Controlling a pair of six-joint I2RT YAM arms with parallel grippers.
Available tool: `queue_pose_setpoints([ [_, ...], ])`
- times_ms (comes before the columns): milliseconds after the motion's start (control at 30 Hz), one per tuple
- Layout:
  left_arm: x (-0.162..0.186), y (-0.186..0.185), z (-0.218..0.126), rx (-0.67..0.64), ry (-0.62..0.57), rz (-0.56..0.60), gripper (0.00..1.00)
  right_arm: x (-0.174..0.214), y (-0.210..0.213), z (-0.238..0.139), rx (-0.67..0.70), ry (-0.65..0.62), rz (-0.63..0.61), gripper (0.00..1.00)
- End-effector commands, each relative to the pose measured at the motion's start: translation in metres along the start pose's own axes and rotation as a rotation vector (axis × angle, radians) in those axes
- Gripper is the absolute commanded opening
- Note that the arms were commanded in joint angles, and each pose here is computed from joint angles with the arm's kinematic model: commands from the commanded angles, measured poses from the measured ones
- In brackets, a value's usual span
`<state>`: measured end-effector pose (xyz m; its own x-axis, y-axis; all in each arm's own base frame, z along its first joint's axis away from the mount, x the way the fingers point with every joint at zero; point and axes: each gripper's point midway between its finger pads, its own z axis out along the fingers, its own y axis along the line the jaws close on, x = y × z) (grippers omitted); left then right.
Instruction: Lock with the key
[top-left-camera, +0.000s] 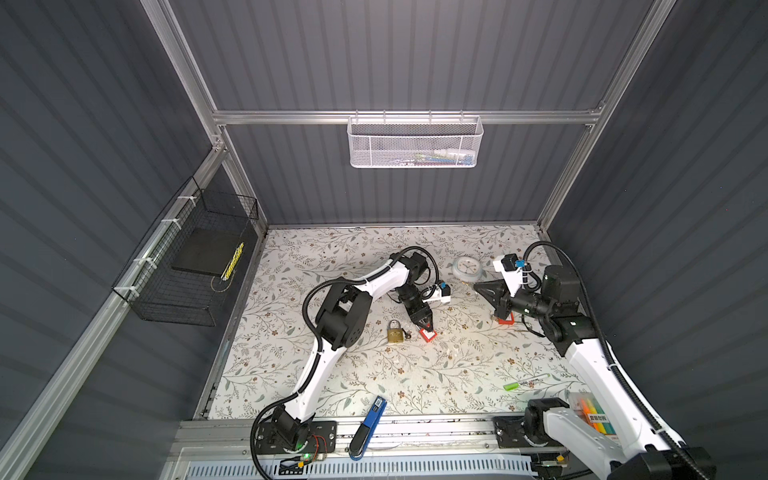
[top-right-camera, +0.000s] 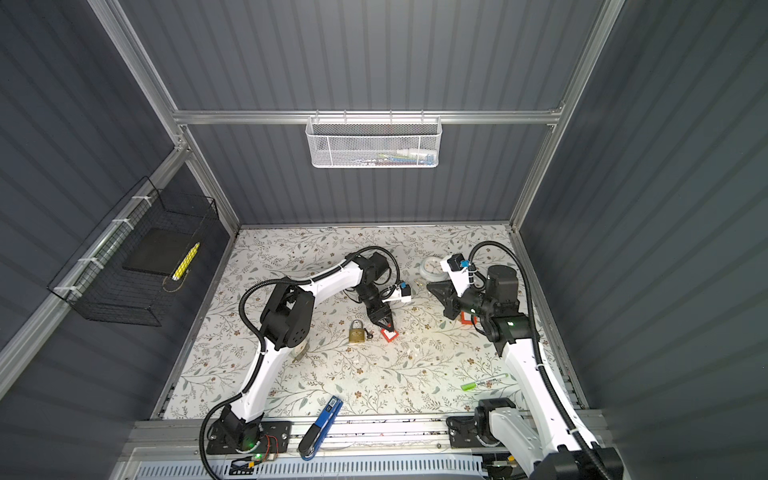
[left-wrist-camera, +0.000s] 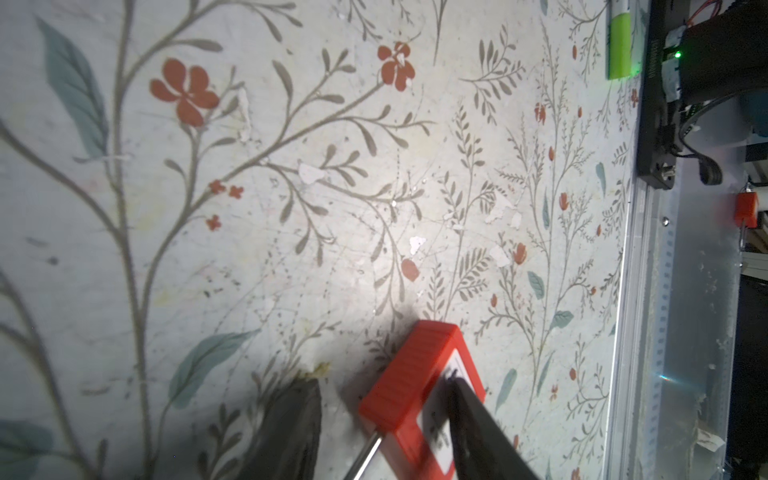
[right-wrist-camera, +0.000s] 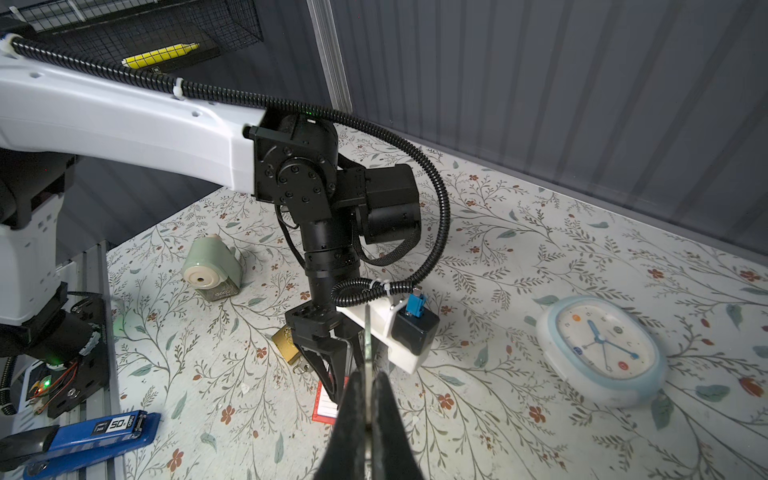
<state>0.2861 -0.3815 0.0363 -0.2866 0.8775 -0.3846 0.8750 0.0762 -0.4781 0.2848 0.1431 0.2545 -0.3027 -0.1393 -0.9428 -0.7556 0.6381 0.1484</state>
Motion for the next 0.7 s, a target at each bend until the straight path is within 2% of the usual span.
queue_pose_setpoints([
  [0, -0.017, 0.006, -0.015, -0.088, -0.049, 0.053, 0.55, 0.001, 0.003, -0.003, -0.004, 0.000, -0.005, 0.00],
  [267, -0.031, 0.006, -0.031, -0.183, -0.112, 0.075, 0.63, 0.003, 0.001, -0.004, 0.010, -0.004, 0.004, 0.00],
  [333, -0.031, 0.003, -0.035, -0.215, -0.111, 0.085, 0.67, 0.003, -0.001, -0.005, 0.021, -0.009, 0.005, 0.00],
  [467, -0.032, 0.002, -0.042, -0.294, -0.121, 0.080, 0.68, 0.005, -0.005, -0.005, 0.033, -0.012, 0.008, 0.00],
  [667, -0.029, -0.005, -0.037, -0.414, -0.095, 0.112, 0.75, 0.007, -0.012, -0.010, 0.053, -0.015, 0.020, 0.00],
])
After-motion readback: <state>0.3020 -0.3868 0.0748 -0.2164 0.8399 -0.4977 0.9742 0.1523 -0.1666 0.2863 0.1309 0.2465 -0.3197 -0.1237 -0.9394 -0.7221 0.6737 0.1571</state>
